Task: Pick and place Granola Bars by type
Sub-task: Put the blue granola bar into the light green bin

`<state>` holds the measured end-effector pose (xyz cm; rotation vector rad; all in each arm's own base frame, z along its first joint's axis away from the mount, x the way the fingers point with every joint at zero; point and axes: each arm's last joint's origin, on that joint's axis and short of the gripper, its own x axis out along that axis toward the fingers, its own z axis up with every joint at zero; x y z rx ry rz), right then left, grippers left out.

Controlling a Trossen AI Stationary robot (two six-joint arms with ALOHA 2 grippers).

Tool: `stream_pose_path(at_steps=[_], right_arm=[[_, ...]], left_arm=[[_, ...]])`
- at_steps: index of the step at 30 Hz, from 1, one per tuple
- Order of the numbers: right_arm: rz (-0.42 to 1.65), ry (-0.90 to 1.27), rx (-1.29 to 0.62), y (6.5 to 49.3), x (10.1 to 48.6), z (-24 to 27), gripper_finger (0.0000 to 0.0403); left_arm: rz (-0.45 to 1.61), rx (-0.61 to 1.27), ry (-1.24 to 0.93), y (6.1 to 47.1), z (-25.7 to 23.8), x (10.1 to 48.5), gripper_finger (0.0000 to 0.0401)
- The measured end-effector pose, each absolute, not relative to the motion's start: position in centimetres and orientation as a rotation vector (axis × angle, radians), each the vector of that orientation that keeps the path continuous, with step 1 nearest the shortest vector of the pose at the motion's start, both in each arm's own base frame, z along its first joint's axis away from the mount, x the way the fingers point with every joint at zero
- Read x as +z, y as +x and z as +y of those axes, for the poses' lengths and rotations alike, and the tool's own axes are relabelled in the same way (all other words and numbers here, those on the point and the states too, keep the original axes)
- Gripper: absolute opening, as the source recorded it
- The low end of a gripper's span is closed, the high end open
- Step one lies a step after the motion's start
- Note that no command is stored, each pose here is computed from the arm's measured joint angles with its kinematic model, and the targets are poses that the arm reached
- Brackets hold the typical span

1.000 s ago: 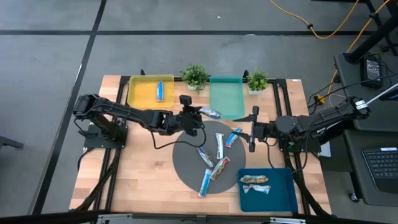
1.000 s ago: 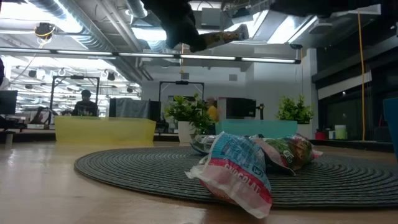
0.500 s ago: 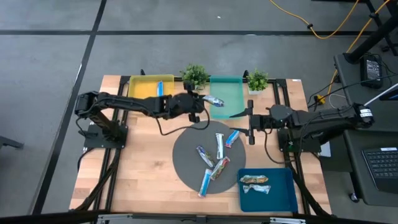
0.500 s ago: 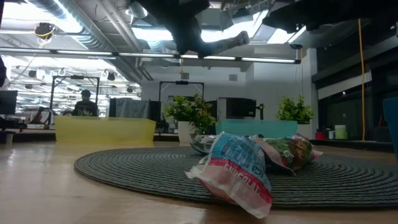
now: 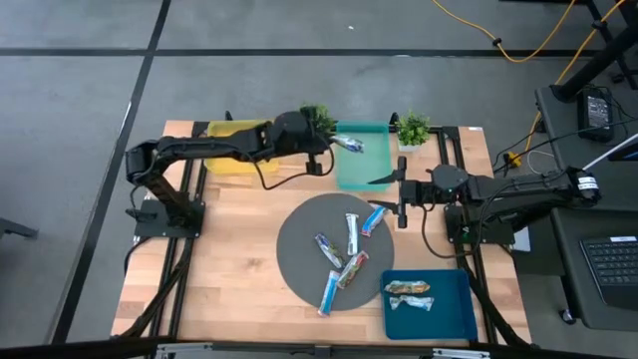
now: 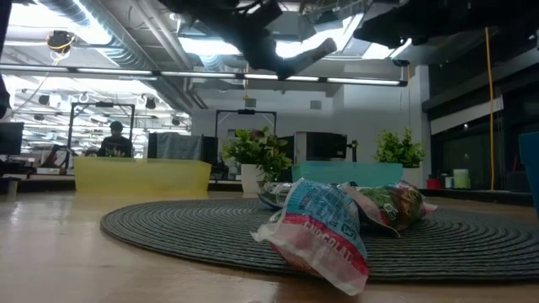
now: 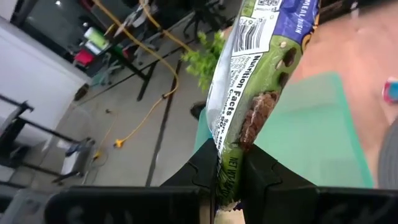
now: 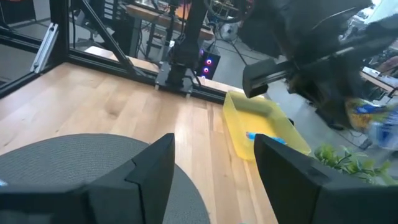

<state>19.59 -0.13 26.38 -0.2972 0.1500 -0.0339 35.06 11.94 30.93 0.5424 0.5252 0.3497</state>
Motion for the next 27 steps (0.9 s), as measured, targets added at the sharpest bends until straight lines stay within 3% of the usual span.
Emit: stream_pose_path(at_steps=[12,27], right_arm=[[0.138,-0.318,-0.033,19.6,26.5,-0.1,0.0222],[0.149,-0.319,-0.025,19.6,26.4,-0.1,0.0222]], left_arm=[[0.562,0.217,0.51,40.7,15.7,31.8,0.0028],[0.698,0.111,0.369,44.0,19.0,23.9,0.0029]])
